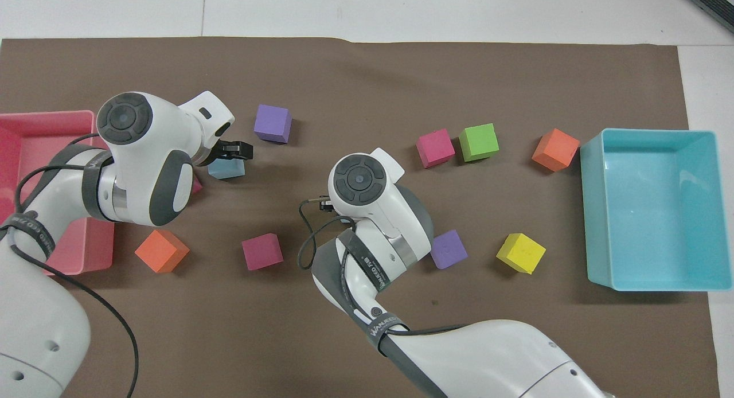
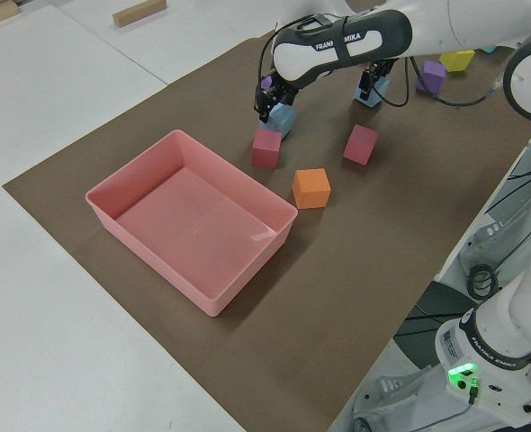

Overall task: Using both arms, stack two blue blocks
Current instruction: 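Lower the cube with the right gripper while the left gripper grasps another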

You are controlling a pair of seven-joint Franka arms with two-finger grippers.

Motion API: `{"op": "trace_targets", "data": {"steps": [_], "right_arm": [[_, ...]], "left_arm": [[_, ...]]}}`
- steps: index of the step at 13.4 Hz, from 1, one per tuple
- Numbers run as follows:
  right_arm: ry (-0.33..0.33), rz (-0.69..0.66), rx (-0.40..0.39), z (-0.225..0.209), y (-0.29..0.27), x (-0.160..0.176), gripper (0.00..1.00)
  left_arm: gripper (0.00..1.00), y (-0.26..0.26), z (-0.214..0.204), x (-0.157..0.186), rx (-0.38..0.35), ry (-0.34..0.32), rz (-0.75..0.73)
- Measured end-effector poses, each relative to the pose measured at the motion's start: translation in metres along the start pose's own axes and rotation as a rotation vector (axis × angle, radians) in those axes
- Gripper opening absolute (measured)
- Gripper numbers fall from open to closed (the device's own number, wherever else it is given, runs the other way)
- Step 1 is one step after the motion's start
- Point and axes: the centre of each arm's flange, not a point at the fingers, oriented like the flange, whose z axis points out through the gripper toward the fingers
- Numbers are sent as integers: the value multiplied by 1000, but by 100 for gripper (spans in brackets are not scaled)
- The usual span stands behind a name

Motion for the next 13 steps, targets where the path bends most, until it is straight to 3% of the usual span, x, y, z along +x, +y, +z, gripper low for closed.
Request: {"op": "trace_targets", "data": {"steps": [2,6,10,13], "right_arm": [[1,0,1,0,0,0,63],[5,0,4,0,0,0,99],[9,-7,7,-2,-5,-2,100],[38,-3,26,-35,-3,0,100]], "left_arm": [[100,-1,7,-5,3,-17,-33],[100,-3,14,-11,7,-29,-70],[100,-3,17,-12,5,-17,-87],[100,-3,20,-13,4,-15,-92]]}}
